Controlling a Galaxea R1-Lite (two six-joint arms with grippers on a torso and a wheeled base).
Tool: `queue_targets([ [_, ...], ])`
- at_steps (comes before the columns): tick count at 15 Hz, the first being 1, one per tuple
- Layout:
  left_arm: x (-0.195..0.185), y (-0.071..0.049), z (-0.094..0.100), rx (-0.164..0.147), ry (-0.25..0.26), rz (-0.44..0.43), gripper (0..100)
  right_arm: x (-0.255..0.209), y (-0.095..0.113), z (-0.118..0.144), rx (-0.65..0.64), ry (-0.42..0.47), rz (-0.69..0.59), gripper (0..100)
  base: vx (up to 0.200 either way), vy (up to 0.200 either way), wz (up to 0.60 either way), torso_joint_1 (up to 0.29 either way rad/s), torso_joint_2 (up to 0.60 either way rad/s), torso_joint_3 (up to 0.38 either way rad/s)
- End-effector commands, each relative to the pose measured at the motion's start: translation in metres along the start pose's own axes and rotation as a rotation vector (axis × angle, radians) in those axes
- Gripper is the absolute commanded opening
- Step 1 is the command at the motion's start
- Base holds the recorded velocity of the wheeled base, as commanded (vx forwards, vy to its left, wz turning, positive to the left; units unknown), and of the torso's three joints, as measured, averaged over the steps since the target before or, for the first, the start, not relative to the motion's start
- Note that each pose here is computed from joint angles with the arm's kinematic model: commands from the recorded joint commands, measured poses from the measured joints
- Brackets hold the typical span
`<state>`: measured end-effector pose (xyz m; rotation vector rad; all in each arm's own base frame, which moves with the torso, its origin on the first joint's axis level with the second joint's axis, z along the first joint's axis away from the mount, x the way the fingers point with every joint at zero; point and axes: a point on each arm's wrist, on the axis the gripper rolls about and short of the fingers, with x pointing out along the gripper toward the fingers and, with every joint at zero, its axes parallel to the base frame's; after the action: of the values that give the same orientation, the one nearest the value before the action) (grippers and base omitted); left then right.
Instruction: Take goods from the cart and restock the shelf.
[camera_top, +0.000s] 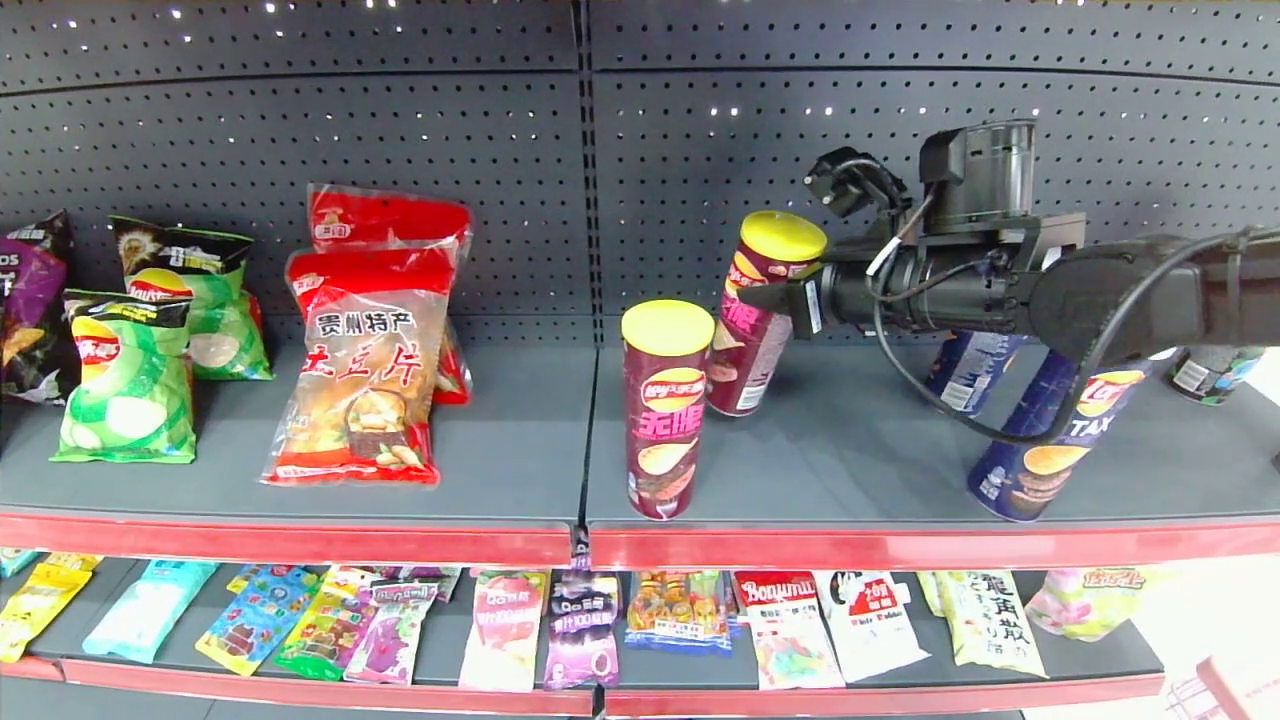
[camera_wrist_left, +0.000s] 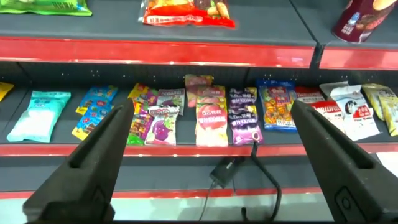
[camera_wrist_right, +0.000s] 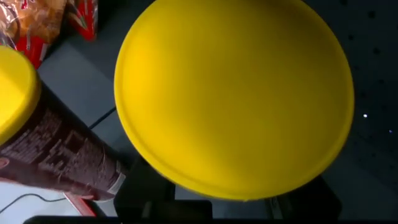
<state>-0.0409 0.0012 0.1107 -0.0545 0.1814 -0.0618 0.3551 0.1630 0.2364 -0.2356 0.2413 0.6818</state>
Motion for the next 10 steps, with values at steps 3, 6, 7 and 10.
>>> queue_targets([
  [3,0.001,0.000,-0.001,0.001,0.006,0.000,100,0.022,0.006,0.000,-0.013,-0.004,0.026,0,0.000,0.000,0.00,0.000,0.00,0.000],
  [6,0.002,0.000,-0.003,0.001,0.015,0.000,100,0.027,0.006,-0.003,-0.019,0.004,0.031,0,0.000,0.000,0.00,0.000,0.00,0.000],
  [7,0.002,0.000,-0.003,0.001,0.015,0.000,100,0.028,0.007,-0.003,-0.021,0.004,0.032,0,0.000,0.000,0.00,0.000,0.00,0.000],
  [10,0.004,0.000,-0.006,0.001,0.026,0.001,100,0.035,0.009,-0.004,-0.027,0.004,0.041,0,0.000,0.000,0.00,0.000,0.00,0.000],
])
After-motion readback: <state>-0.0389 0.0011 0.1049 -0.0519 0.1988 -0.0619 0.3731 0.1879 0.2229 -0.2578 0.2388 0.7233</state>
